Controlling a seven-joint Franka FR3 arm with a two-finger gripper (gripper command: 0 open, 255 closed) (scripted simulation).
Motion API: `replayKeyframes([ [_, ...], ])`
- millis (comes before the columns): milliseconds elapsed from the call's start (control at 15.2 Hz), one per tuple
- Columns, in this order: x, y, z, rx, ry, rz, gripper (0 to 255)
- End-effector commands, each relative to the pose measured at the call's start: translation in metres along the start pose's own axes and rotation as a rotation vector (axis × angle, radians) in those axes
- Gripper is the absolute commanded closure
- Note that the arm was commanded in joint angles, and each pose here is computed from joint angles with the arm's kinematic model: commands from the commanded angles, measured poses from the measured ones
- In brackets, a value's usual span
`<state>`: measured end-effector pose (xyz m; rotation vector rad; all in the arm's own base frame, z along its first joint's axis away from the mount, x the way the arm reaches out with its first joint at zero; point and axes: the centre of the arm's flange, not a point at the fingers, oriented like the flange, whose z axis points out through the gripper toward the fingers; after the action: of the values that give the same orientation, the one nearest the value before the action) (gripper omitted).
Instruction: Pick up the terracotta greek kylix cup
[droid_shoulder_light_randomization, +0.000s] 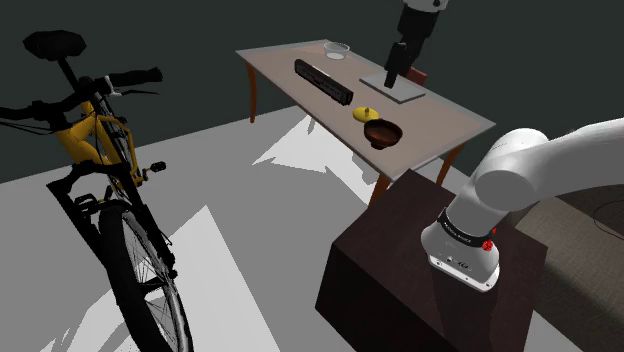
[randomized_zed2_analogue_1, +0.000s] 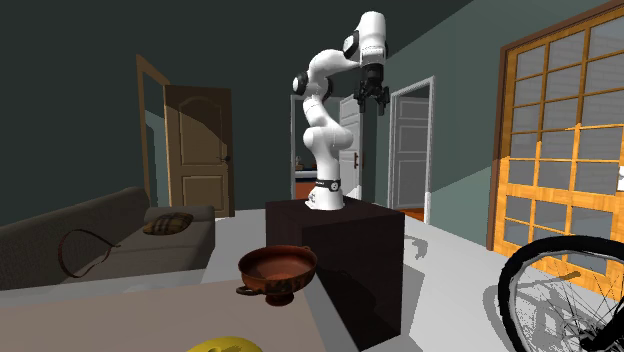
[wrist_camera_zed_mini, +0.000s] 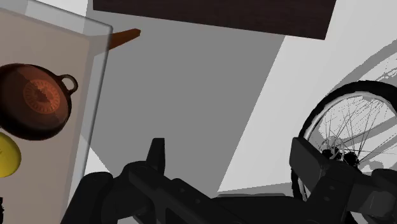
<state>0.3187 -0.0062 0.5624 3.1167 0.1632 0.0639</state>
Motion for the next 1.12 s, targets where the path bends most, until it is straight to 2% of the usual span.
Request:
replayKeyframes([
  [0,0.000,0.000,0.000,0.000,0.000,0.000,0],
  [1056,0.030,0.125,0.164,-0.025,0.016,0.006,0],
])
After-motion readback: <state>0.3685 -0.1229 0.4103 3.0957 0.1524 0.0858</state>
